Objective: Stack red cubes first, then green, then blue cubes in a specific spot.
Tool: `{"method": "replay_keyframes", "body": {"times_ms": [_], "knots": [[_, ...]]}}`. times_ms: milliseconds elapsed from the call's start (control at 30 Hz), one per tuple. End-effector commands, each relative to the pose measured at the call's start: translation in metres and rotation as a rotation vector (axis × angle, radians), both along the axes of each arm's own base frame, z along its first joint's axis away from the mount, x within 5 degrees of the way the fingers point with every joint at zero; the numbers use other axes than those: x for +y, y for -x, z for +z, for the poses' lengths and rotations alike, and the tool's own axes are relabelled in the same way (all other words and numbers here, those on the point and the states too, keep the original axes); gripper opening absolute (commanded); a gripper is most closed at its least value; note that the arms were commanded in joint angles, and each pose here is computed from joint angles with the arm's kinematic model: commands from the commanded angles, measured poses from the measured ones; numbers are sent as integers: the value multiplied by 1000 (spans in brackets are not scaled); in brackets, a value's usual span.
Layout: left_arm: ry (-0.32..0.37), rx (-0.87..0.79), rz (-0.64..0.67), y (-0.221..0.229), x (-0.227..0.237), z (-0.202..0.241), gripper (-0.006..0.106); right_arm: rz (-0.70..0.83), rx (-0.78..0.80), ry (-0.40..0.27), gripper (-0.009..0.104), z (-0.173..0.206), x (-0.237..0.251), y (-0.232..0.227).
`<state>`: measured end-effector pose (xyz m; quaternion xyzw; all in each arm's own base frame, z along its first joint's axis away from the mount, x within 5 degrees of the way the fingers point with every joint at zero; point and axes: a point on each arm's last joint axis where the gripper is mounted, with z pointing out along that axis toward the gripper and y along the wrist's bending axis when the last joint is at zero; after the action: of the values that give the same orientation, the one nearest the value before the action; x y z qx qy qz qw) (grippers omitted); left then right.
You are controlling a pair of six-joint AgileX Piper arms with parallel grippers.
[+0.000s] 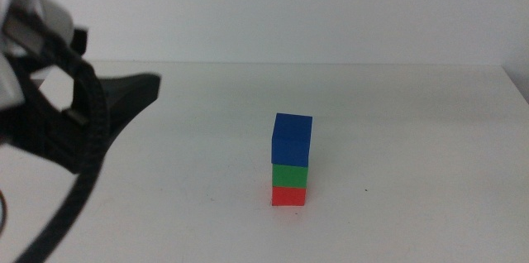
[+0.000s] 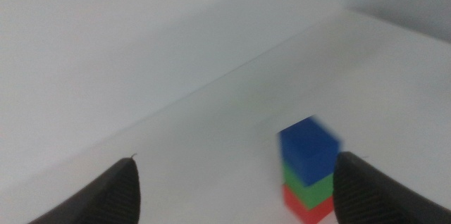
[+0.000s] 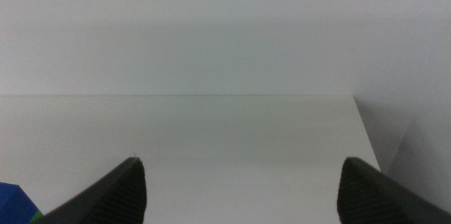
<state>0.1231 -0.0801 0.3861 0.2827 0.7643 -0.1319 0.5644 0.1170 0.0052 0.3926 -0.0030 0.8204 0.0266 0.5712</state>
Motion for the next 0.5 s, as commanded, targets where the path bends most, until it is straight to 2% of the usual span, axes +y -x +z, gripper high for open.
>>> {"method": "replay_keyframes", "body": {"times_ms": [0, 167, 233, 300, 333, 367, 467], "knots": [[51, 2, 67, -3, 8, -18, 94, -3, -13, 5, 93, 0, -1, 1], [59, -17, 251, 4, 38, -49, 94, -7, -23, 11, 93, -10, -1, 2], [75, -58, 324, 13, 50, -61, 94, 0, -78, -34, 93, -25, 0, 7], [88, -97, 391, 23, 60, -79, 94, 2, -150, -113, 93, -45, 2, 16], [96, -123, 429, 29, 65, -88, 94, -7, -204, -122, 93, -56, 1, 20], [101, -146, 465, 35, 69, -98, 94, -15, -247, -115, 93, -66, 0, 23], [110, -195, 546, 47, 76, -124, 94, -33, -364, -24, 93, -101, -4, 34]]}}
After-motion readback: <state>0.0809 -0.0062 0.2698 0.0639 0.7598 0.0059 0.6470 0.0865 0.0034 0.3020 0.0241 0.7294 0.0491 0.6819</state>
